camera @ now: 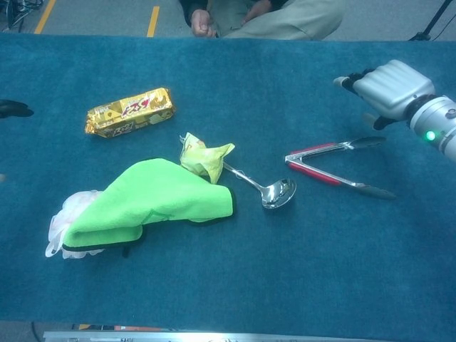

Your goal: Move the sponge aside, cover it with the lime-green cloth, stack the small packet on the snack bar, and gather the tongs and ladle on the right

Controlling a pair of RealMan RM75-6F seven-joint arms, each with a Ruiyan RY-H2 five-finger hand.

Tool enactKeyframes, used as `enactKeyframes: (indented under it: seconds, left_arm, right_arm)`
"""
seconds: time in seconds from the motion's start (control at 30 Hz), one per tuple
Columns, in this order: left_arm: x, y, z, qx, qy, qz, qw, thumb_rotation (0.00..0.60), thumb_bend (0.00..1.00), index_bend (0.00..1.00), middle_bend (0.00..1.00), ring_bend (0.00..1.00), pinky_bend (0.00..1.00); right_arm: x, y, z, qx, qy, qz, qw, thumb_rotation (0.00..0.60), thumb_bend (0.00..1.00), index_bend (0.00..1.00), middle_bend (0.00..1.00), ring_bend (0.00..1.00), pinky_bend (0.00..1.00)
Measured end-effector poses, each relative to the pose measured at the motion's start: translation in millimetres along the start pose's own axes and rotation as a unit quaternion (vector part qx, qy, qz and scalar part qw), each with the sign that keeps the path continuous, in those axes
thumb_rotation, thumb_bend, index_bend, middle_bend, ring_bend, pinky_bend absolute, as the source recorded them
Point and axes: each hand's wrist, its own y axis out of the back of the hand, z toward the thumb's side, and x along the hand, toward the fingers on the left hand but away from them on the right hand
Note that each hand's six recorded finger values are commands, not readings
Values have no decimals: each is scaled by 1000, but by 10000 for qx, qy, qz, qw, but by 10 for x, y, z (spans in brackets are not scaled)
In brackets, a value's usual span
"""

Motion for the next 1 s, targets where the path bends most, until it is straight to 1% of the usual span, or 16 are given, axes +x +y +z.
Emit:
enactKeyframes:
  seconds: [0.07, 0.13, 0.2, 0.3, 0.4, 0.5, 0.6, 0.8, 1.0]
  left_arm:
    - [-3, 6, -7, 1, 18, 3, 10000, 600, 375, 0, 0, 0, 162]
    - [-5, 11, -12, 5, 34, 3, 10000, 600, 375, 0, 0, 0, 162]
    - [-9, 17, -11, 14, 40, 6, 10000, 600, 375, 0, 0, 0, 162]
    - [-14, 26, -7, 23, 42, 16, 10000, 600, 375, 0, 0, 0, 162]
    - [-15, 24, -6, 28, 44, 10, 10000, 600, 375, 0, 0, 0, 162]
    - [-12, 17, 0, 33, 34, -7, 10000, 600, 375, 0, 0, 0, 162]
    - [-9, 12, 4, 39, 29, -19, 10000, 600, 375, 0, 0, 0, 162]
    - [-9, 10, 12, 38, 21, -27, 10000, 600, 375, 0, 0, 0, 162]
    - [-19, -2, 4, 25, 33, -46, 10000, 600, 375, 0, 0, 0, 162]
  right_arm:
    - [25, 83, 39, -237, 92, -101, 9996, 600, 379, 21, 250, 213, 477]
    - [60, 170, 96, -417, 239, -222, 9986, 600, 351, 67, 288, 224, 477]
    - [117, 277, 183, -519, 471, -381, 9968, 600, 285, 122, 322, 247, 478]
    - [230, 411, 344, -526, 877, -593, 9930, 600, 193, 195, 370, 293, 483]
    - [384, 471, 530, -444, 1335, -703, 9876, 600, 104, 224, 392, 313, 487]
    - [567, 413, 721, -235, 1801, -652, 9812, 600, 40, 227, 395, 315, 487]
    - [721, 319, 868, -12, 2160, -566, 9748, 600, 9, 227, 395, 315, 487]
    - [877, 232, 1072, 304, 2553, -657, 9642, 600, 0, 227, 395, 315, 487]
    - [907, 167, 1279, 442, 2764, -717, 9574, 600, 2, 227, 395, 316, 487]
